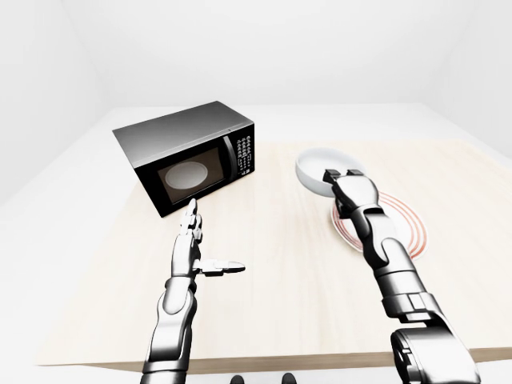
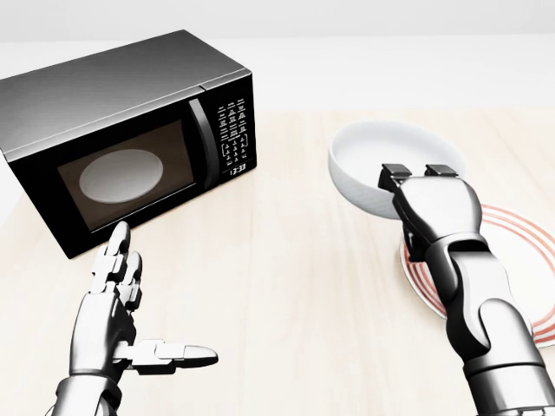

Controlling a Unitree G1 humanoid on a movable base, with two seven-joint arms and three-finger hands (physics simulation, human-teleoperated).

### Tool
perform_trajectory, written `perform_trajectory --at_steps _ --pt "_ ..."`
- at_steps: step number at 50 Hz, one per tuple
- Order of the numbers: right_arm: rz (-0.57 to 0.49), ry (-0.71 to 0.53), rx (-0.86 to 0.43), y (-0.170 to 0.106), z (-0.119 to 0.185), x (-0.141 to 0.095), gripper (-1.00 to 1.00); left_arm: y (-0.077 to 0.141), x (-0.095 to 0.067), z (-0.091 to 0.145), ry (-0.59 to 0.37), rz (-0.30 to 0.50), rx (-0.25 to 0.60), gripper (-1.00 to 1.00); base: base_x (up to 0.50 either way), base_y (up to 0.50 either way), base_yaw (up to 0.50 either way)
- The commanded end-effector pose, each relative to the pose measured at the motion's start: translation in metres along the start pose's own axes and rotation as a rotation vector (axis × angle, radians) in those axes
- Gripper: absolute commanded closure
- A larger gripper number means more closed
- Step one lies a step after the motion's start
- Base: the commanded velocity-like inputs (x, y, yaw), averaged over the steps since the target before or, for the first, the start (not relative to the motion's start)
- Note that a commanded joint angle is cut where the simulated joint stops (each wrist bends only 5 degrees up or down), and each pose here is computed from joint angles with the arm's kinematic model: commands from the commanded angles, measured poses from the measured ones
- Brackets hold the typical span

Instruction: Pick up the white bowl and put it on the plate.

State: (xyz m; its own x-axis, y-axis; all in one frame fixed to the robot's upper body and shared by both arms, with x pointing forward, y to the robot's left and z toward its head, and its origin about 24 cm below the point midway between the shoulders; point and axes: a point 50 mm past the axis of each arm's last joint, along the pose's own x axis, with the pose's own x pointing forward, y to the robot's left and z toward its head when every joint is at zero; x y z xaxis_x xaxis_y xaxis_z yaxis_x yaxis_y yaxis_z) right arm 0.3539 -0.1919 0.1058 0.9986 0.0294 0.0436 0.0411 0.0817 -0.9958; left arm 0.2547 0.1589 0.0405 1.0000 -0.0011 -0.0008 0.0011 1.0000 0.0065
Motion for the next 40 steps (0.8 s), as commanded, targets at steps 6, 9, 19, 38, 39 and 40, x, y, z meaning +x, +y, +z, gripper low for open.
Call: perform_trajectory --at_steps 6,9,19,38,39,40 --pt "-0.053 0.094 -0.028 -0.011 -0.034 -0.008 1.00 0.000 0.000 0.000 0.000 0.000 0.000 -1.00 0.00 0.00 0.00" --pt "-0.052 0.106 -0.029 -0.011 -0.038 -0.010 1.00 0.000 0.000 0.000 0.000 0.000 0.000 -1.00 0.00 0.00 0.00" --pt "-0.043 0.146 -0.031 -0.007 -0.053 -0.018 1.00 0.000 0.000 0.000 0.000 0.000 0.000 -1.00 0.00 0.00 0.00" --pt "-0.026 0.202 -0.029 0.002 -0.073 -0.029 1.00 0.000 0.000 0.000 0.000 0.000 0.000 -1.00 0.00 0.00 0.00" --pt "-0.025 0.207 -0.028 0.004 -0.076 -0.029 1.00 0.000 0.000 0.000 0.000 0.000 0.000 -1.00 0.00 0.00 0.00" --pt "-0.024 0.210 -0.028 0.004 -0.076 -0.030 1.00 0.000 0.000 0.000 0.000 0.000 0.000 -1.00 0.00 0.00 0.00"
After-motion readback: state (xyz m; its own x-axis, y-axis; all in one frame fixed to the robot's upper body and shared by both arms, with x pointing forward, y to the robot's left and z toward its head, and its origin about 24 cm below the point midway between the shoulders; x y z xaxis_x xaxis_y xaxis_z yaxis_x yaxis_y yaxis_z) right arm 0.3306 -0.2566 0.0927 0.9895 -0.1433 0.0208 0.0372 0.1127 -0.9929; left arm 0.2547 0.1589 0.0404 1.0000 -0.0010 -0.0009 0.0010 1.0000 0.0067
